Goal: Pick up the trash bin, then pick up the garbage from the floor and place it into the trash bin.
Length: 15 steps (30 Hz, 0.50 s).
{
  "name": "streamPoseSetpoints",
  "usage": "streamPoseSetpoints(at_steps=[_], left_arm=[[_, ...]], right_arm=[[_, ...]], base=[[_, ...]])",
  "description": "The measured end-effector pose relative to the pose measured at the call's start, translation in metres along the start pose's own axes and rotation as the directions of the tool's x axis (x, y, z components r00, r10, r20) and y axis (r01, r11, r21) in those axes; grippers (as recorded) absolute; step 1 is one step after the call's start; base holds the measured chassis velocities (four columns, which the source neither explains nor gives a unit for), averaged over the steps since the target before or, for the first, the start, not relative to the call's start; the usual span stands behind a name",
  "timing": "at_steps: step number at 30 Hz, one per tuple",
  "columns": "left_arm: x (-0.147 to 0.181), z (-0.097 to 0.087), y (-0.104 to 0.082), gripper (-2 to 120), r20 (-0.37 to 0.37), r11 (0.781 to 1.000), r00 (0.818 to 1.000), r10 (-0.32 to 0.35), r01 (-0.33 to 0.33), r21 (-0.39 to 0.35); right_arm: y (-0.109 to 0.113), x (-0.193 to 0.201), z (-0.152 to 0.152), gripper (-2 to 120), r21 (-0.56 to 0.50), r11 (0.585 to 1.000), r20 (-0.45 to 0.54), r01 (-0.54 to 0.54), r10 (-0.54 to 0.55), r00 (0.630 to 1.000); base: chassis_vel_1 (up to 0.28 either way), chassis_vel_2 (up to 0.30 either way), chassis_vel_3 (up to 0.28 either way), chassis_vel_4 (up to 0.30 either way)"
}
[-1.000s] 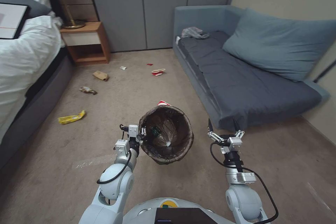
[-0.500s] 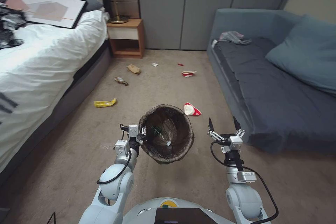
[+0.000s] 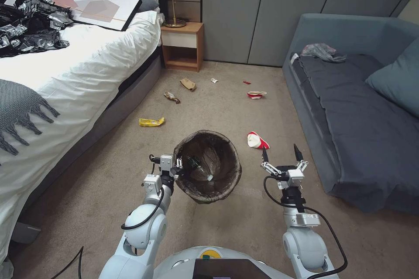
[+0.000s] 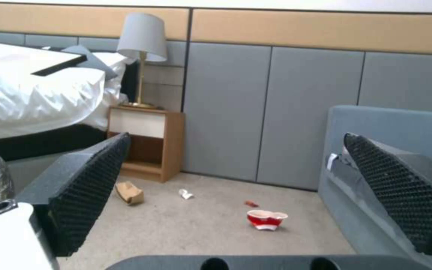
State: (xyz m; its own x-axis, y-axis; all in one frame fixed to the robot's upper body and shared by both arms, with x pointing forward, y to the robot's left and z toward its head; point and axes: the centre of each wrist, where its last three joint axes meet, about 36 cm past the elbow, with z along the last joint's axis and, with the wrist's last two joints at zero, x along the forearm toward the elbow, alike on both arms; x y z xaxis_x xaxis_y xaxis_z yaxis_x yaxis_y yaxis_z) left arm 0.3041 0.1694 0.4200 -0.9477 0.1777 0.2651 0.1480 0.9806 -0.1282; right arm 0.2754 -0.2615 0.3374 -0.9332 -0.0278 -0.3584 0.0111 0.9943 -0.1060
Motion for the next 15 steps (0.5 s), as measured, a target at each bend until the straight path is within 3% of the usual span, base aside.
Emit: streamPoseSetpoints(at_steps=[15], left_arm=[[0.0005, 0.0006, 0.0008, 2, 0.005, 1.0, 1.0, -0.005, 0.005, -0.006]], right_arm=[[0.0007, -0.0027, 0.0016, 100, -0.019, 1.0, 0.004, 0.009, -0.009, 1.0]], base=[[-0.003, 0.003, 0.002, -0.002]])
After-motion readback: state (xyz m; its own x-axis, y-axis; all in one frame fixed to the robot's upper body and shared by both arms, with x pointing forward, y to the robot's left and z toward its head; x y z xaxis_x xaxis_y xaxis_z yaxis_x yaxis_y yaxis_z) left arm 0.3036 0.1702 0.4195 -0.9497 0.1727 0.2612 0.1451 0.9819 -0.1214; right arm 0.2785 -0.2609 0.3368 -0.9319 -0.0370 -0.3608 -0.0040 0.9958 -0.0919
